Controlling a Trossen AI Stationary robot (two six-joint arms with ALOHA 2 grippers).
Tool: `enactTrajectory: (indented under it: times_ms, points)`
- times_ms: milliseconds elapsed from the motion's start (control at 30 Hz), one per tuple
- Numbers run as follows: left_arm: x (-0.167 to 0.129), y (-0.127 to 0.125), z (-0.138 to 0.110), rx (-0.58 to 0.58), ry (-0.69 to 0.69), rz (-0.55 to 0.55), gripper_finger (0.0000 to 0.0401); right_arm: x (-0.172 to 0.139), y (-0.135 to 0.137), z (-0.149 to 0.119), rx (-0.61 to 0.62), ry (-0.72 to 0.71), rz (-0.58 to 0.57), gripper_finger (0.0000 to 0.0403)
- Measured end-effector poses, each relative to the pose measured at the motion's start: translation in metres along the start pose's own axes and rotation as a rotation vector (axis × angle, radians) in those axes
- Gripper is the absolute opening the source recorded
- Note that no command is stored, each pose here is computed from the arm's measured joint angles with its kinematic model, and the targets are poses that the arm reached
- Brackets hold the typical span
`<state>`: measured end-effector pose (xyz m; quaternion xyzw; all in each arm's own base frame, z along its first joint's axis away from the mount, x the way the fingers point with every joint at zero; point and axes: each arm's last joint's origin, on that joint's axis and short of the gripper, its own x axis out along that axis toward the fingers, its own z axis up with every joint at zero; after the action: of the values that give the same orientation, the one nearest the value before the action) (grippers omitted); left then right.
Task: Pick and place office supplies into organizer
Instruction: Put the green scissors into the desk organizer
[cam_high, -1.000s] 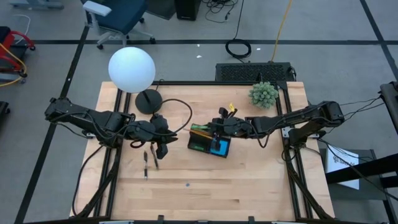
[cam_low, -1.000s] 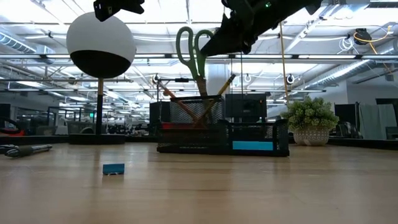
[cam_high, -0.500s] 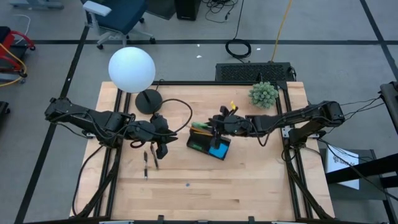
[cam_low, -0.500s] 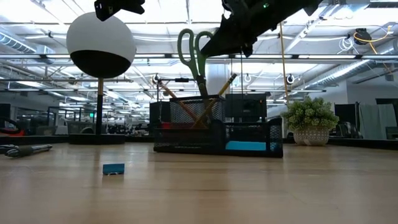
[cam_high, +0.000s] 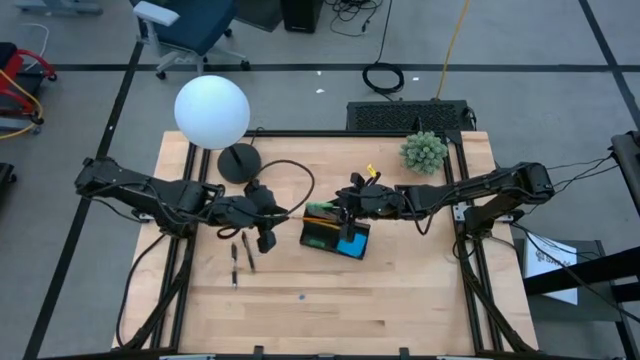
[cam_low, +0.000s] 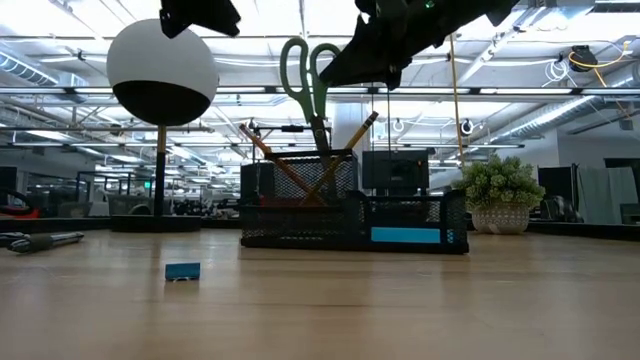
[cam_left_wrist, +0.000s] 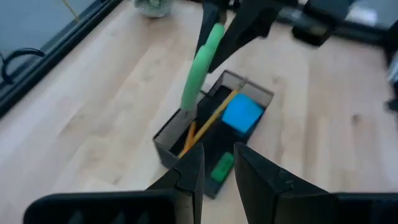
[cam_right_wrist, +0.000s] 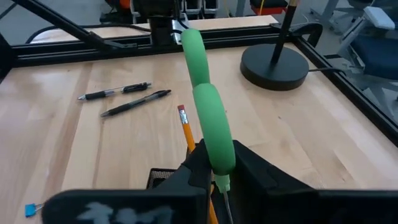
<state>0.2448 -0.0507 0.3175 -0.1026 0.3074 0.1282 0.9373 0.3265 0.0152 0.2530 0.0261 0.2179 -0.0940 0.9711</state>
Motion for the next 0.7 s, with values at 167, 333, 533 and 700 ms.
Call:
enactTrajectory:
  times_ms: [167,333,533,700]
  points:
    - [0.030,0.001,-0.005,0.107,0.096,0.018,0.0081,0.000,0.000,0.000,0.019,0.000,0.000,0.0032]
    - [0.058,-0.001,-0.008,0.146,0.131,-0.003,0.0081,0.000,0.000,0.000,0.022,-0.001,-0.001,0.0028]
    - [0.075,-0.007,-0.007,0.143,0.100,-0.017,0.0081,0.000,0.000,0.000,0.053,0.000,-0.002,0.0031]
    - [0.076,-0.006,-0.008,0.011,0.080,0.058,0.0081,0.000,0.000,0.000,0.059,0.002,-0.003,0.0028]
